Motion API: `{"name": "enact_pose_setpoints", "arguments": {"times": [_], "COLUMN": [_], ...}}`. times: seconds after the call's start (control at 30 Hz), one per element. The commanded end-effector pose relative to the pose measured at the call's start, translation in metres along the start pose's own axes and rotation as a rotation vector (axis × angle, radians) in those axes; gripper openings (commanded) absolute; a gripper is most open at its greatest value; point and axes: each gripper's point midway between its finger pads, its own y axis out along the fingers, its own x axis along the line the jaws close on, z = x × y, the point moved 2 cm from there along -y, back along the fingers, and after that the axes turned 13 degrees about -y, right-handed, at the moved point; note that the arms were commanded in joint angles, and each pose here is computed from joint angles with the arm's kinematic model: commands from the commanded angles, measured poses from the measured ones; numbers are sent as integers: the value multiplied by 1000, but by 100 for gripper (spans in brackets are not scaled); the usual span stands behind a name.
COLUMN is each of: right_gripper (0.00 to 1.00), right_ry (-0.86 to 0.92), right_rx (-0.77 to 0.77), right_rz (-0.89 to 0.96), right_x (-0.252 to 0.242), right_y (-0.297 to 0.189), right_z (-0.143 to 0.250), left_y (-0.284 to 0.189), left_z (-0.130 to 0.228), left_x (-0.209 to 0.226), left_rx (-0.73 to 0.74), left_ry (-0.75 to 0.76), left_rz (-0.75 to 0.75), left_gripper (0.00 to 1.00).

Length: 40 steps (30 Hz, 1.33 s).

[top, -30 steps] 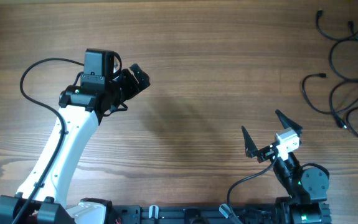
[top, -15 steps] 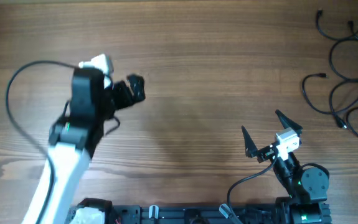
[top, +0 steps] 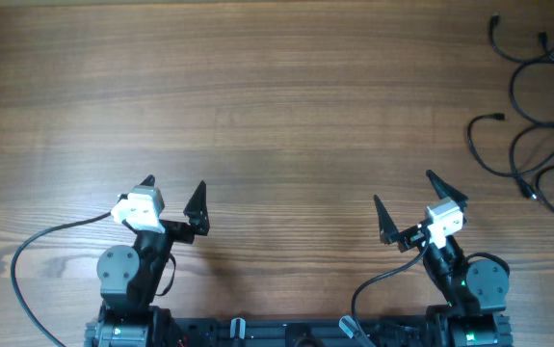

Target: Untangle cables

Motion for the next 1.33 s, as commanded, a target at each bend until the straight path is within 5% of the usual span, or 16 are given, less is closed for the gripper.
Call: {"name": "enact_pose_setpoints", "arguments": {"times": [0.0, 1.3], "right_gripper": [100, 100], "right_ry": [15, 16], "right_rx": [-10, -10], "right_rz": [-2, -2], "right_x": [1, 1], "right_y": [0, 0], "right_z": [-2, -2], "left_y": [-4, -10], "left_z": [8, 4], "left_x": [3, -1], "left_rx": [-24, -73], "left_ry": [29, 36], "left_rz": [14, 40], "left_gripper": [100, 100]}}
